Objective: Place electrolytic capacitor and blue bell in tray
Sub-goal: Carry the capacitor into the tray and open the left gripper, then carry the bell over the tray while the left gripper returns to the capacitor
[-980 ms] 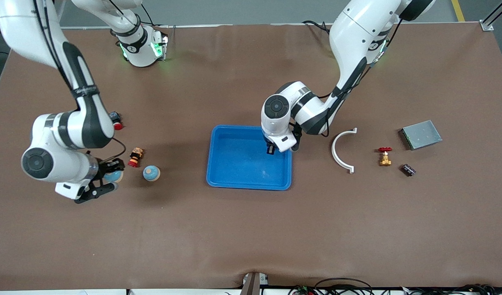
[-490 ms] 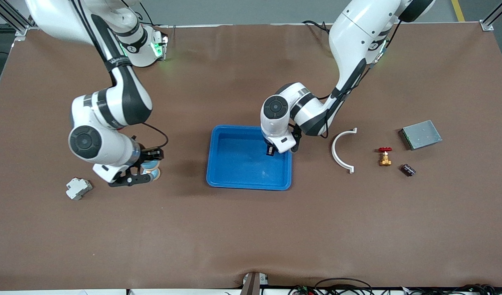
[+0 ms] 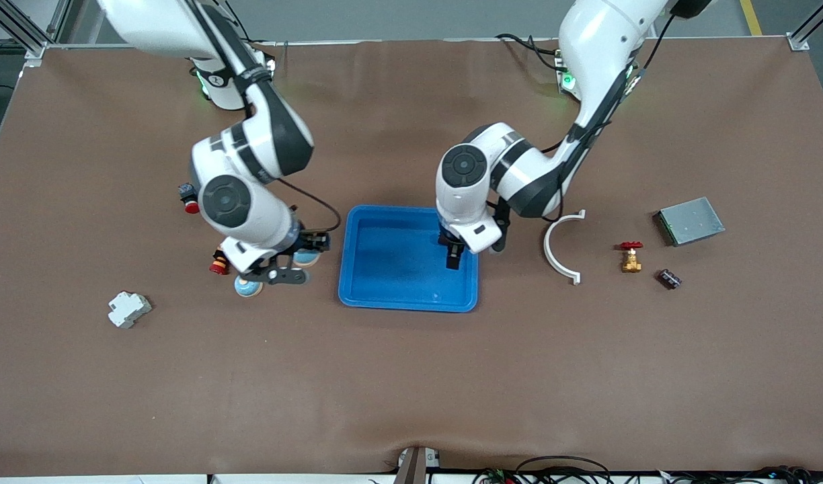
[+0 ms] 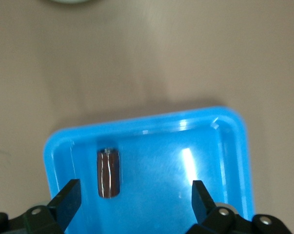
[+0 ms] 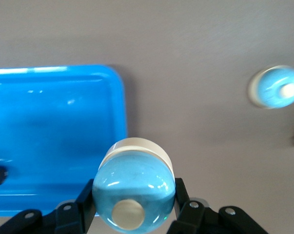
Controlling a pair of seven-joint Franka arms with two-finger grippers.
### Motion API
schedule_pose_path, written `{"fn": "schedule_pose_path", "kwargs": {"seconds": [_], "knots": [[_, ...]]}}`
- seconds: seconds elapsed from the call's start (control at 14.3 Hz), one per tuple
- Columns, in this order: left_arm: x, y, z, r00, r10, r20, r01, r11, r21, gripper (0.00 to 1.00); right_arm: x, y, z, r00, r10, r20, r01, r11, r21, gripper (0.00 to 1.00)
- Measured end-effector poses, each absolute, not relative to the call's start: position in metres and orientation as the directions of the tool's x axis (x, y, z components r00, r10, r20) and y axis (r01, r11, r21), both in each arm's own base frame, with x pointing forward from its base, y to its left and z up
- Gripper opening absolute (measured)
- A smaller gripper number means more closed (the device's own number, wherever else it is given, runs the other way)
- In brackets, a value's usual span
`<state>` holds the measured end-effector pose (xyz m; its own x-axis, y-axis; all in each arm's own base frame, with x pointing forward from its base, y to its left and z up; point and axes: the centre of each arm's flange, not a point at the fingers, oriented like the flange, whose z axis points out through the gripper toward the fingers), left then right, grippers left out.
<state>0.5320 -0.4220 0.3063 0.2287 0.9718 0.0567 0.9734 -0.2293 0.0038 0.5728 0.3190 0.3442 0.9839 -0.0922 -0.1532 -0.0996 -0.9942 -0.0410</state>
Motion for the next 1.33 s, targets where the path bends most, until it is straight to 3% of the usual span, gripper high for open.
{"fn": "schedule_pose_path", "kwargs": {"seconds": [0.56,1.33], "knots": [[0.599,-0.264,0.366,0.392,0.913,0.115,0.918,-0.380,-0.117,1.00,0.547,0.380,0.266,0.976,-0.096,-0.193,-0.116,-0.989,-0.094,0.66],[0.624,-0.058,0.325,0.596,0.803,-0.019,0.770,-0.578,-0.271,1.00,0.521,0.414,0.211,0.978,-0.050,-0.204,-0.066,-0.995,-0.074,0.66]]}}
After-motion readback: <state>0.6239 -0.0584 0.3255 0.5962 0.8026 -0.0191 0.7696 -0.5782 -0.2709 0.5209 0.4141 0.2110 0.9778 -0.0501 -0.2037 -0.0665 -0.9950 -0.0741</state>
